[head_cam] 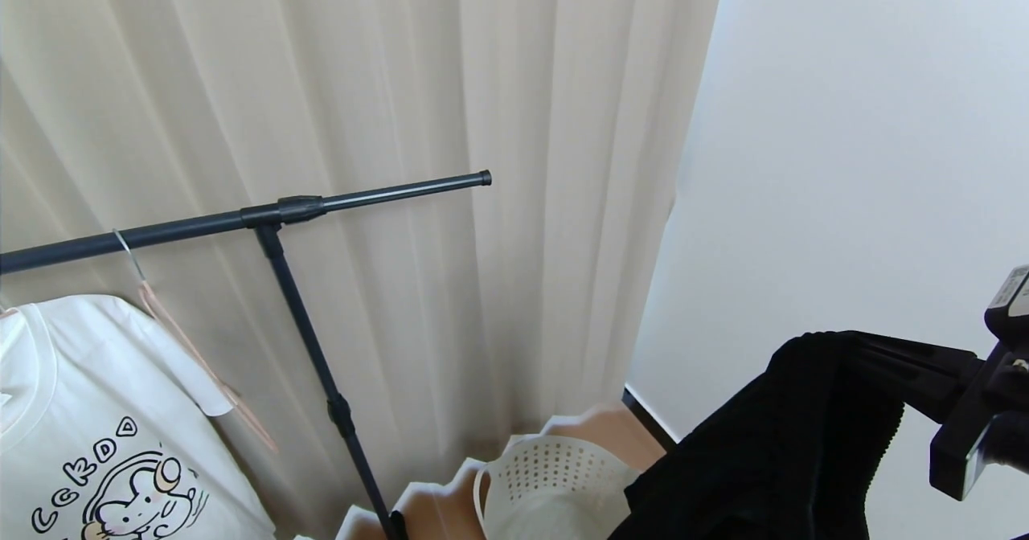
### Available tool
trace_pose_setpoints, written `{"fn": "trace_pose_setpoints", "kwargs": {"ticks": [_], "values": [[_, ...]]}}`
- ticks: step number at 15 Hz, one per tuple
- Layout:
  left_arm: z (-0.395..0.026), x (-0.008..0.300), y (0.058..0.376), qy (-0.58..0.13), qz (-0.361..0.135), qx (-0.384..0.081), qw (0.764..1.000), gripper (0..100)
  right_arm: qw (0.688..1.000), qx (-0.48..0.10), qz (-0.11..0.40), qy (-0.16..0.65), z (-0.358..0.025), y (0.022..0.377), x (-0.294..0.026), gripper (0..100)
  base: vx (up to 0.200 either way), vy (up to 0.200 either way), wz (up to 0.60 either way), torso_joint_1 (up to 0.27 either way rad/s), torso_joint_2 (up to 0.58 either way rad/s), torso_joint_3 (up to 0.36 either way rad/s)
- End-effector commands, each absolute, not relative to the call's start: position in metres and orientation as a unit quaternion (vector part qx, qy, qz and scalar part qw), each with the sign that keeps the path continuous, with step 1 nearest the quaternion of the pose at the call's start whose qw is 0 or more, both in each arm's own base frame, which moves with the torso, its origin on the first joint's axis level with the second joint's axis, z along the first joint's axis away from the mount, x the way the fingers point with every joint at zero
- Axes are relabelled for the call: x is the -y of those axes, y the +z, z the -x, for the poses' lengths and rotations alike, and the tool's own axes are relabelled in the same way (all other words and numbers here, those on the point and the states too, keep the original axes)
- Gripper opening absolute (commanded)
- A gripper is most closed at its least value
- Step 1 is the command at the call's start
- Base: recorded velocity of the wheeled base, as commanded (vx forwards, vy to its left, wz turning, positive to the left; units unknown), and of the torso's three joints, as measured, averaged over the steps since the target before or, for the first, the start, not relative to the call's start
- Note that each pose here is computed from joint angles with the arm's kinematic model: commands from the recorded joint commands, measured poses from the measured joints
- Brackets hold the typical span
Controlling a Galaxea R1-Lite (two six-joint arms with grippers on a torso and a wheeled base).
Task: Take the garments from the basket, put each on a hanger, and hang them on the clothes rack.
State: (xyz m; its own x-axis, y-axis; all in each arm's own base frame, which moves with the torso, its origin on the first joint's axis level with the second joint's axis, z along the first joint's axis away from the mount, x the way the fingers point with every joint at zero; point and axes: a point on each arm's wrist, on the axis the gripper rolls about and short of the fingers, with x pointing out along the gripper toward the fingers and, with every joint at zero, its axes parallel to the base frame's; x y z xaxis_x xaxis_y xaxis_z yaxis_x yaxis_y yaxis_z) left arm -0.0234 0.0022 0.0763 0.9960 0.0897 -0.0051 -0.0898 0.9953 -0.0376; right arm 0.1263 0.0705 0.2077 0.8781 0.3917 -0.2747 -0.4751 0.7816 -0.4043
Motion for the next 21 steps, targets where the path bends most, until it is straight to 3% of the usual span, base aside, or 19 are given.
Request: {"fn": "trace_pose_setpoints", "kwargs": {"ticks": [1, 11, 18, 21], "values": [[0.0235, -0.0022, 0.0765, 0.045, 0.019, -0.001, 0.999, 100, 0.938, -0.095, 0.24, 0.233, -0.128, 0.2046, -0.0717, 0, 0.0, 0.0, 0.6, -0.002, 0.01, 0.002], [0.0235, -0.0022, 0.0763, 0.045, 0.018, -0.001, 0.999, 100, 0.939, -0.093, 0.238, 0.232, -0.1275, 0.2056, -0.0714, 0, 0.0, 0.0, 0.6, 0.003, 0.0, 0.002], [0.0235, -0.0021, 0.0763, 0.045, 0.018, -0.001, 0.999, 100, 0.939, -0.091, 0.238, 0.232, -0.127, 0.2061, -0.0711, 0, 0.0, 0.0, 0.0, 0.0, 0.0, 0.0], [0.0236, -0.0021, 0.0768, 0.044, 0.019, -0.001, 0.999, 100, 0.939, -0.093, 0.239, 0.231, -0.1277, 0.2056, -0.0712, 0, 0.0, 0.2, 0.0, -0.002, 0.0, 0.004]]}}
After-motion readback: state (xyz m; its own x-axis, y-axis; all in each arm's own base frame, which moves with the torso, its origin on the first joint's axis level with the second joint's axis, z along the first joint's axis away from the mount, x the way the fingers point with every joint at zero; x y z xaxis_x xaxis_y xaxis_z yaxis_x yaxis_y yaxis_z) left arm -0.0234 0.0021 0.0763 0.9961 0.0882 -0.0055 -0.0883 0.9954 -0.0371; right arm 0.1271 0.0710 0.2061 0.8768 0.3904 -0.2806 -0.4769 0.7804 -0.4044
